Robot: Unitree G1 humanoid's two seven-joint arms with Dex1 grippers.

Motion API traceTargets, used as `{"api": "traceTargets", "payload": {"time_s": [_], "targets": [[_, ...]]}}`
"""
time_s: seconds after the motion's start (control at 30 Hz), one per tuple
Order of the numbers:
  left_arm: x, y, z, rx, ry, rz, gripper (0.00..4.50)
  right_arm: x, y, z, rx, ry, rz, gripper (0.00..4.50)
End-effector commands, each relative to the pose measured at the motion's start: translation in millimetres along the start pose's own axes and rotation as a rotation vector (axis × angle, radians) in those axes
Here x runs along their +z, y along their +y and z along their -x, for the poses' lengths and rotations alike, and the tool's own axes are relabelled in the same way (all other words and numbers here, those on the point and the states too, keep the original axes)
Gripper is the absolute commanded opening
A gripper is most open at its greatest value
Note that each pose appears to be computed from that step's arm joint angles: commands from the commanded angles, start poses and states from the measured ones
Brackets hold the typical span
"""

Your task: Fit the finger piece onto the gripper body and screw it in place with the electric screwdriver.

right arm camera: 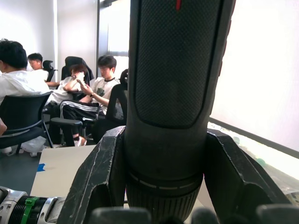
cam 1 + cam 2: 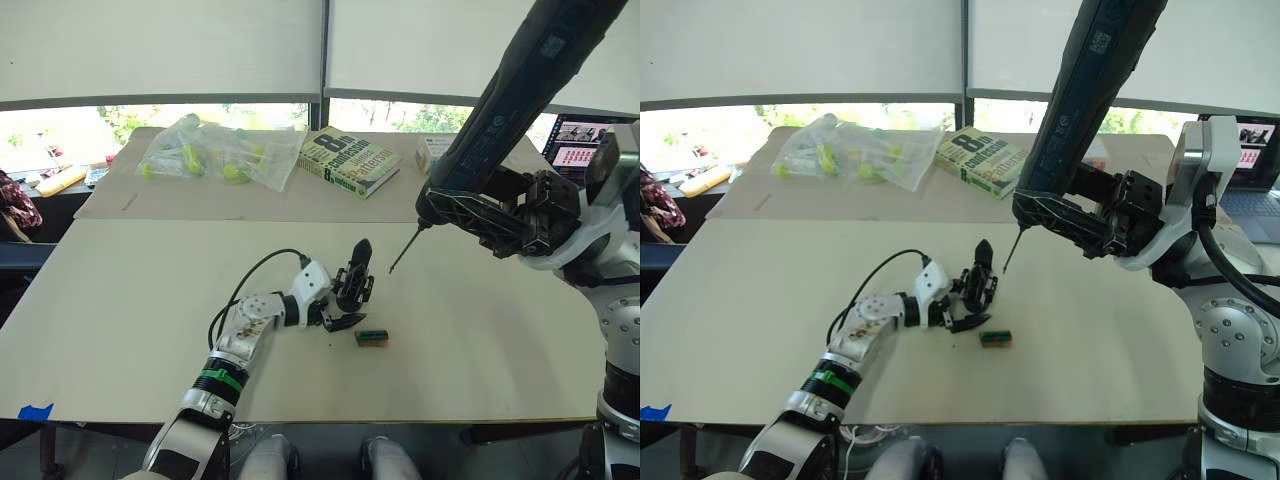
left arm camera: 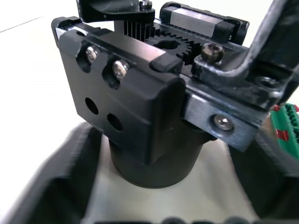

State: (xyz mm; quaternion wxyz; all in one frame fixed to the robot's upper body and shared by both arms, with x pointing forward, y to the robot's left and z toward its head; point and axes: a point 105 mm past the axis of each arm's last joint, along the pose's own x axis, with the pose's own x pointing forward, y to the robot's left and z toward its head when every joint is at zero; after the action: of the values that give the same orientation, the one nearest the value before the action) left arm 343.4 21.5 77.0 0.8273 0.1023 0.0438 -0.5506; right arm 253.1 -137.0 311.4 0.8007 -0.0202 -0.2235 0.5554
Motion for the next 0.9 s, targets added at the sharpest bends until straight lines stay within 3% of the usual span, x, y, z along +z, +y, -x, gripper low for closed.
{"api": "traceTargets", "payload": {"time_s": [0.03,0.43,0.73,0.8,0.9], "targets": [[-15,-7,-2,-0.020,0.048,0.022,2.33,17,4,-1,0.021,-0.042,0.060,1.95],[-7,11,-1,-0.168,0.063,-0.084,2.30,19,2,-1,0.032,-0.033,0.056,1.95],[-9,20,-1,-0.148,0.066,-0.057,2.30,19,3,-1,0.031,-0.032,0.053,1.95],[-7,21,-2,-0.122,0.041,-0.060,3.33,19,3,-1,0.031,-0.032,0.052,1.95],[-5,20,-2,-0.086,0.025,-0.090,4.46,18,4,-1,0.033,-0.033,0.050,1.95]]}}
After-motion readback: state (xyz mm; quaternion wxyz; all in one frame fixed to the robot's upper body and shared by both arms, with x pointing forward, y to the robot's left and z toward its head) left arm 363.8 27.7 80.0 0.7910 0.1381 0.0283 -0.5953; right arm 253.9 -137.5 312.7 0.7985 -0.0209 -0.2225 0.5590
